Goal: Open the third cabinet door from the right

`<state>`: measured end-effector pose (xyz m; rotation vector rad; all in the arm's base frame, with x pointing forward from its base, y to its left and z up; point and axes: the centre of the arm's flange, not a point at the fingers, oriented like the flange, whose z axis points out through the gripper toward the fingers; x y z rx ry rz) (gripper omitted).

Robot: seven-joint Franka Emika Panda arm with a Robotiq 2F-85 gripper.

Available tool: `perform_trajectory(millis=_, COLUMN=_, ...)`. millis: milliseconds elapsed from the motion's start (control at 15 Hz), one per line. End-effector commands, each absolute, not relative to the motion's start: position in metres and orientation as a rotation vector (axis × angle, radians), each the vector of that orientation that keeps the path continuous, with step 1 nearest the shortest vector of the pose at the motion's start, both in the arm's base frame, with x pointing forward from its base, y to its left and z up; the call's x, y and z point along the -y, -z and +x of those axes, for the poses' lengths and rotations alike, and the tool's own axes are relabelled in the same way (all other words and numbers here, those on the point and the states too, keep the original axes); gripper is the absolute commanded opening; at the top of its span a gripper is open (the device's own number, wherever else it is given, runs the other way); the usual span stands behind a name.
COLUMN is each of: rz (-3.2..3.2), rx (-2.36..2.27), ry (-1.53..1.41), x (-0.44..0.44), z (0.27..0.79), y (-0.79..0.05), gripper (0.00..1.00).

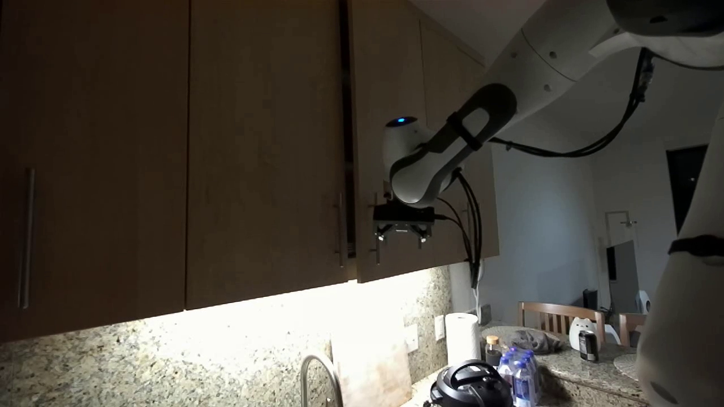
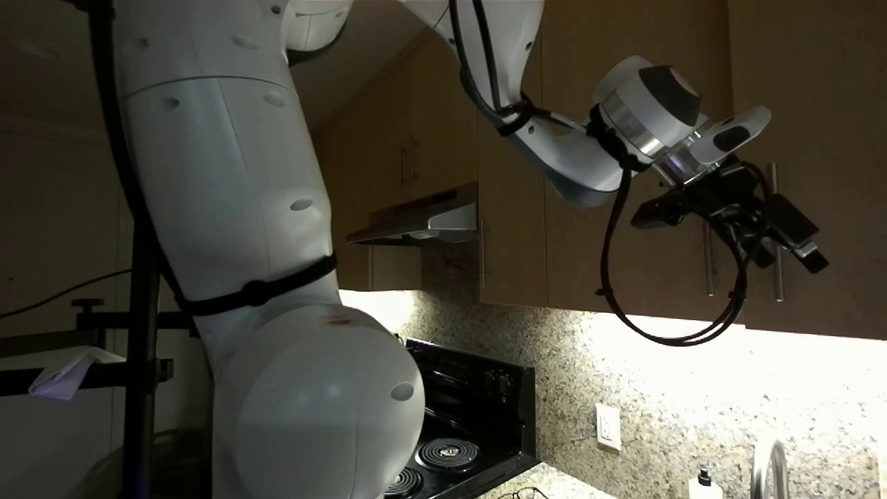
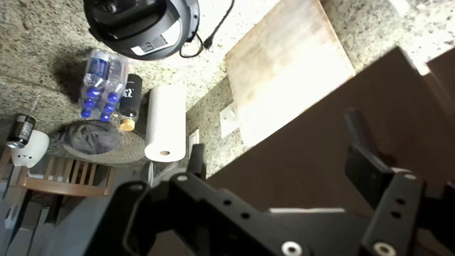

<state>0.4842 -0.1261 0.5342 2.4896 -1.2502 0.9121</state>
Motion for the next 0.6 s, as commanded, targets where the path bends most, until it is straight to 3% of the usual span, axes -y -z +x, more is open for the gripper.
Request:
perform_trajectory(millis=0, rz=2.503, rx=1.237, ry=-0.793, x=0.157, z=0.443, y=-0.52, gripper=1.0)
perform_trajectory(millis=533, rz=2.481, rx=1.115, ry=-0.808, x=0.144, z=0.432, y=-0.525, gripper=1.0)
